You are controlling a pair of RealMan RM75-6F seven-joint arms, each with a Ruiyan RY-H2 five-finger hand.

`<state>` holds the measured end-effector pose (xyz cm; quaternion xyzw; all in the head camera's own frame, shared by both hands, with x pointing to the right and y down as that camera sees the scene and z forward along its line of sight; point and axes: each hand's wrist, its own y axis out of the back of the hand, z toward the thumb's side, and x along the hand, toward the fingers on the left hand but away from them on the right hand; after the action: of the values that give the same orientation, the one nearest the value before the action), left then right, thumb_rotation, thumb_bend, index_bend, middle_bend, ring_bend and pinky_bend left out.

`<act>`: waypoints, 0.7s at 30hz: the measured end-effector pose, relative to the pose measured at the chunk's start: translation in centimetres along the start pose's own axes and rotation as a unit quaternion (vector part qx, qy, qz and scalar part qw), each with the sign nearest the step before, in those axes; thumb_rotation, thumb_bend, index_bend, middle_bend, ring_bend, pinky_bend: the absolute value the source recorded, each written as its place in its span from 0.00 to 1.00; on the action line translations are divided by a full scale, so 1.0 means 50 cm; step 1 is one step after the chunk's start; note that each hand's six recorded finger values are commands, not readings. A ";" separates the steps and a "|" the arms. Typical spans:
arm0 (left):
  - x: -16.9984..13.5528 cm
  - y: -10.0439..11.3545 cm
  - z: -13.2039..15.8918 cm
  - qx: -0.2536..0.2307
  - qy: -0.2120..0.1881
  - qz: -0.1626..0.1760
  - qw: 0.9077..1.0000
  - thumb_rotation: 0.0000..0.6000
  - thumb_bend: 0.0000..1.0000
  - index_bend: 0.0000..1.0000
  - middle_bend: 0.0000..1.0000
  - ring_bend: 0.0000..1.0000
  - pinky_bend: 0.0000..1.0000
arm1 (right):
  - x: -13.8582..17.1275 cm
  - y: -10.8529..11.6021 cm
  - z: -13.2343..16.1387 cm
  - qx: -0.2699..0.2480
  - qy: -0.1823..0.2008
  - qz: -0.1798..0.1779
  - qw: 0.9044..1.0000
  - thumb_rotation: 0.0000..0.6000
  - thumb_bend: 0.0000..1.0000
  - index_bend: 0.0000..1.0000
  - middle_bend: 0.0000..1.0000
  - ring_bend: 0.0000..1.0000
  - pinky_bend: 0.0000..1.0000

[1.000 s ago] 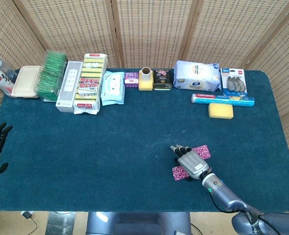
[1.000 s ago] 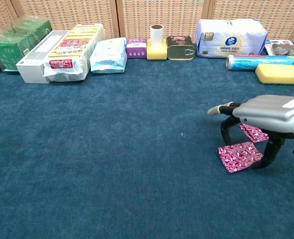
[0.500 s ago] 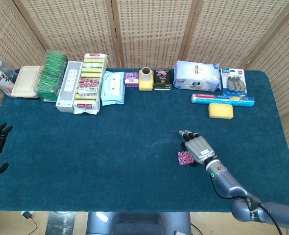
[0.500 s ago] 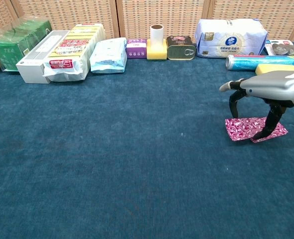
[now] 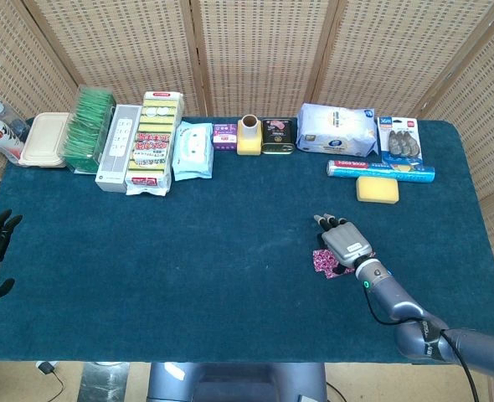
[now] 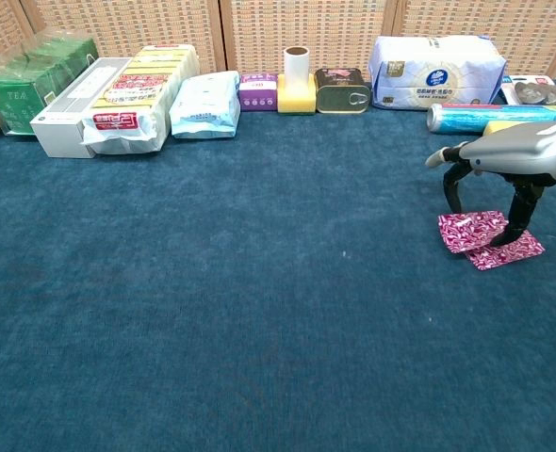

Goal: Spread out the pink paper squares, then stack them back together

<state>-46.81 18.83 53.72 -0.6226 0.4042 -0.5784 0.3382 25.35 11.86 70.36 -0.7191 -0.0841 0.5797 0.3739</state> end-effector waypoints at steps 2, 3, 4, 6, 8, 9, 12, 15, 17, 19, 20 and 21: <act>0.000 -0.001 0.001 0.001 0.000 0.000 1.000 1.00 0.08 0.00 0.00 0.00 0.08 | 0.001 -0.001 0.001 0.003 0.002 0.003 1.000 1.00 0.23 0.44 0.04 0.06 0.20; -0.001 -0.001 0.001 0.001 0.000 0.000 1.000 1.00 0.08 0.00 0.00 0.00 0.08 | 0.002 -0.002 0.001 0.005 0.003 0.004 1.000 1.00 0.23 0.44 0.04 0.06 0.21; -0.001 -0.001 0.001 0.001 0.000 0.001 1.000 1.00 0.09 0.00 0.00 0.00 0.08 | 0.003 -0.002 0.002 0.007 0.004 0.005 1.000 1.00 0.23 0.44 0.04 0.06 0.22; -0.001 -0.002 0.001 0.001 0.000 0.000 1.000 1.00 0.09 0.00 0.00 0.00 0.08 | 0.004 -0.003 0.000 0.017 0.005 0.008 1.000 1.00 0.23 0.44 0.04 0.06 0.22; -0.001 -0.004 0.002 0.002 0.000 -0.003 1.000 1.00 0.09 0.00 0.00 0.00 0.08 | 0.004 -0.004 -0.004 0.024 0.003 0.011 1.000 1.00 0.23 0.44 0.05 0.06 0.22; -0.001 -0.004 0.002 0.002 0.000 -0.004 1.000 1.00 0.09 0.00 0.00 0.00 0.08 | 0.004 -0.005 -0.007 0.026 0.001 0.012 1.000 1.00 0.23 0.44 0.05 0.06 0.22; 0.000 -0.003 0.002 0.002 0.000 -0.001 1.000 1.00 0.09 0.00 0.00 0.00 0.08 | 0.006 -0.007 -0.017 0.032 -0.005 0.016 0.999 1.00 0.23 0.44 0.04 0.06 0.22; -0.001 -0.003 0.001 0.001 0.001 -0.002 1.000 1.00 0.09 0.00 0.00 0.00 0.08 | 0.008 -0.007 -0.026 0.036 -0.010 0.019 0.999 1.00 0.23 0.43 0.04 0.06 0.22; 0.000 -0.002 0.001 0.002 0.001 -0.001 1.000 1.00 0.09 0.00 0.00 0.00 0.08 | 0.011 -0.007 -0.030 0.039 -0.012 0.021 0.999 1.00 0.23 0.43 0.04 0.06 0.22; -0.001 -0.003 0.002 0.001 0.000 -0.001 1.000 1.00 0.09 0.00 0.00 0.00 0.08 | 0.012 -0.007 -0.032 0.040 -0.012 0.022 0.999 1.00 0.23 0.42 0.04 0.06 0.22; -0.001 -0.003 0.002 0.001 0.000 -0.002 1.000 1.00 0.09 0.00 0.00 0.00 0.08 | 0.013 -0.007 -0.033 0.041 -0.012 0.022 0.999 1.00 0.23 0.41 0.04 0.06 0.22; -0.001 -0.003 0.002 0.001 0.000 -0.002 1.000 1.00 0.09 0.00 0.00 0.00 0.08 | 0.013 -0.007 -0.033 0.042 -0.013 0.023 0.999 1.00 0.23 0.40 0.04 0.06 0.22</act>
<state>-46.69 18.95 53.82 -0.6227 0.4024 -0.5796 0.3382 27.16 11.74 70.16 -0.6971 -0.0478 0.6002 0.3893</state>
